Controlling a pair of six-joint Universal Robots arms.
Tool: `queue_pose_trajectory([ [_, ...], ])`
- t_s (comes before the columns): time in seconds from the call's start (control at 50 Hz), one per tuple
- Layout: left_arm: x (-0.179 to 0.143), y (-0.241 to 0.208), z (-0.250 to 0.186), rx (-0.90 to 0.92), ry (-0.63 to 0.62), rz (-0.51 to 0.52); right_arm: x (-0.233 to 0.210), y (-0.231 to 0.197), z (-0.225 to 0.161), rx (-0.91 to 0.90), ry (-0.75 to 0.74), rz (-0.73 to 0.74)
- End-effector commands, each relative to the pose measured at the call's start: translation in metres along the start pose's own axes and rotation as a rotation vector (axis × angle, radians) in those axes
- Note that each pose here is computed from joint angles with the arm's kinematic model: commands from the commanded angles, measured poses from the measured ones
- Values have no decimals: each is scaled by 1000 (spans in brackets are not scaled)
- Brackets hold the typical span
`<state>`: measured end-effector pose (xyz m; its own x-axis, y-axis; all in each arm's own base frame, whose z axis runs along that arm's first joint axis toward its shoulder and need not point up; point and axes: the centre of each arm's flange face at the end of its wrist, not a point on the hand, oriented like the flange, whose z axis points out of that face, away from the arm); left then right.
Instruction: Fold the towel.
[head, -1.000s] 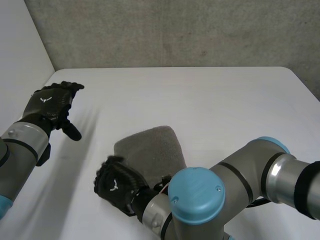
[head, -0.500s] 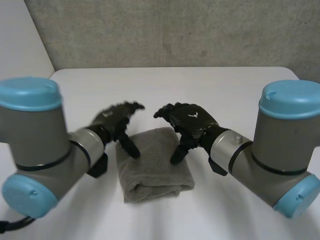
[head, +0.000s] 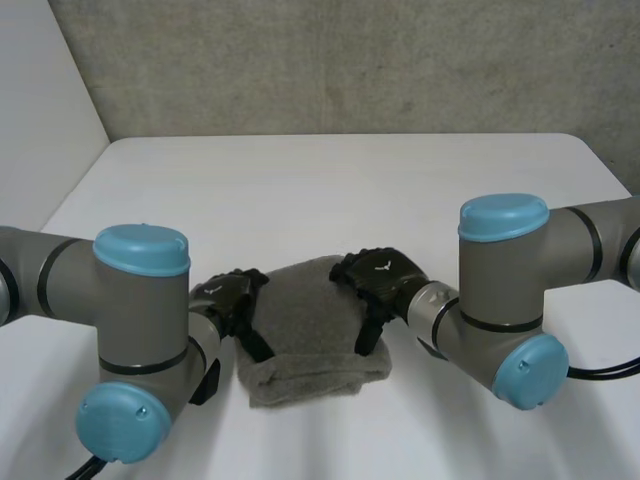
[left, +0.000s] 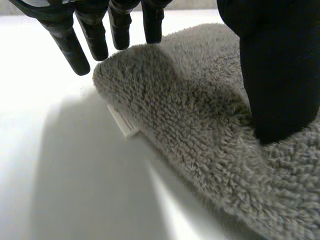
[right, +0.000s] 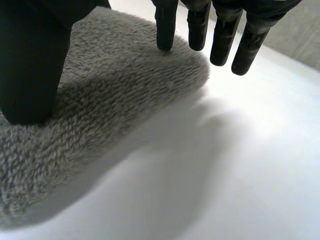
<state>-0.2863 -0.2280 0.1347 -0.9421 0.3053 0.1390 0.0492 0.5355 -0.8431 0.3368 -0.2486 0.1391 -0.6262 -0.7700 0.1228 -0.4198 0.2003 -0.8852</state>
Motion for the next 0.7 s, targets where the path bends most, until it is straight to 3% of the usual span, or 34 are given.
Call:
queue_pose_trajectory([
  [0.02, 10, -46, -18, 142, 40, 52, 14, -53, -30, 143, 76, -28],
  [0.12, 16, -103, -48, 335, 59, 106, 56, -121, -77, 359, 227, 48],
  [0.16, 20, -146, -79, 469, 67, 132, 71, -138, -91, 416, 279, 68],
  [0.28, 5, -205, -124, 539, 70, 130, 120, -176, -149, 526, 469, 78],
  [0.44, -3, -208, -134, 414, 134, 78, 138, -176, -168, 469, 525, 107],
  [0.7, -4, -200, -127, 409, 142, 67, 126, -170, -170, 446, 494, 108],
])
